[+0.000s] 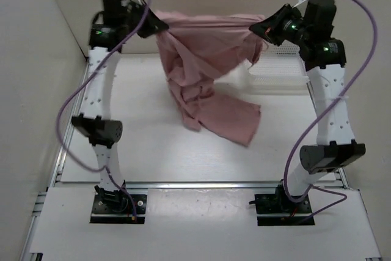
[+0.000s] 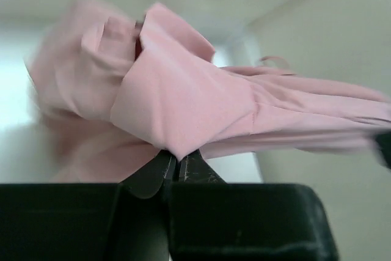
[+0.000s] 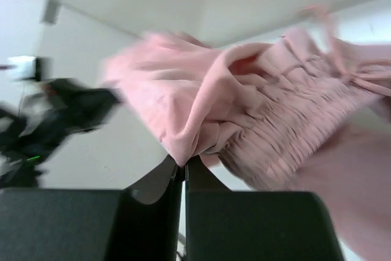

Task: Fold and stack the trousers
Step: Flatten the trousers out

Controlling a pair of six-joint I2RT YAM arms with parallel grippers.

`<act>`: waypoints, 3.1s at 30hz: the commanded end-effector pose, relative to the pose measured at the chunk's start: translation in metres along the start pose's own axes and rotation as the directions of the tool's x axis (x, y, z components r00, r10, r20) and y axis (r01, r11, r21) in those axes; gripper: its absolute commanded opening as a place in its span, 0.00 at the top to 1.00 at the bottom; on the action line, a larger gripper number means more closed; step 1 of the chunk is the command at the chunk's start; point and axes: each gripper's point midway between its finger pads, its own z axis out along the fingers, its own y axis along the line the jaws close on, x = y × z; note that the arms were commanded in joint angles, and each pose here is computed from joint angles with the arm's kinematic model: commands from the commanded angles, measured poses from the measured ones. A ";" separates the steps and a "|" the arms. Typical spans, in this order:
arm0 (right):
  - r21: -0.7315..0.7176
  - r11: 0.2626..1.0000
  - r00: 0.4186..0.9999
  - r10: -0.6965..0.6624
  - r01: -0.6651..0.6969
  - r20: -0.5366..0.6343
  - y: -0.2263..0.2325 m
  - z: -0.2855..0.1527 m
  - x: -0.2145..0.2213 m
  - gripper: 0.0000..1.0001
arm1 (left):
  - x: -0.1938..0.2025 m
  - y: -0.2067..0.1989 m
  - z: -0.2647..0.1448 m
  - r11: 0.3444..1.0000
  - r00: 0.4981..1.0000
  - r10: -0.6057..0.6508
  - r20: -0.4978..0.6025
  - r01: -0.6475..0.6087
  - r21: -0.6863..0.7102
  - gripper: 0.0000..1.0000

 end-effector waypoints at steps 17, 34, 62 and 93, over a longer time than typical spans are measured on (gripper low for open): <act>0.707 0.707 0.985 -0.115 -0.012 0.132 -0.225 -0.145 0.082 0.09 | 0.165 0.032 -0.167 0.979 0.992 0.076 -0.104 -0.095 -0.183 0.01; 0.690 0.710 0.943 0.309 -0.140 -0.126 -0.289 -0.164 0.265 0.06 | 0.263 0.241 -0.182 0.688 0.861 -0.506 -0.044 0.373 -0.622 0.00; 0.755 0.638 0.910 0.389 -0.151 -0.147 -0.301 -0.166 0.274 0.04 | 0.058 0.217 -0.218 0.731 0.919 -0.300 0.254 0.393 -0.558 0.90; 0.532 0.798 0.886 -0.005 0.284 -0.464 -0.221 0.024 0.192 0.71 | 0.037 0.183 -0.235 0.774 0.935 -0.225 0.276 0.343 -0.532 0.90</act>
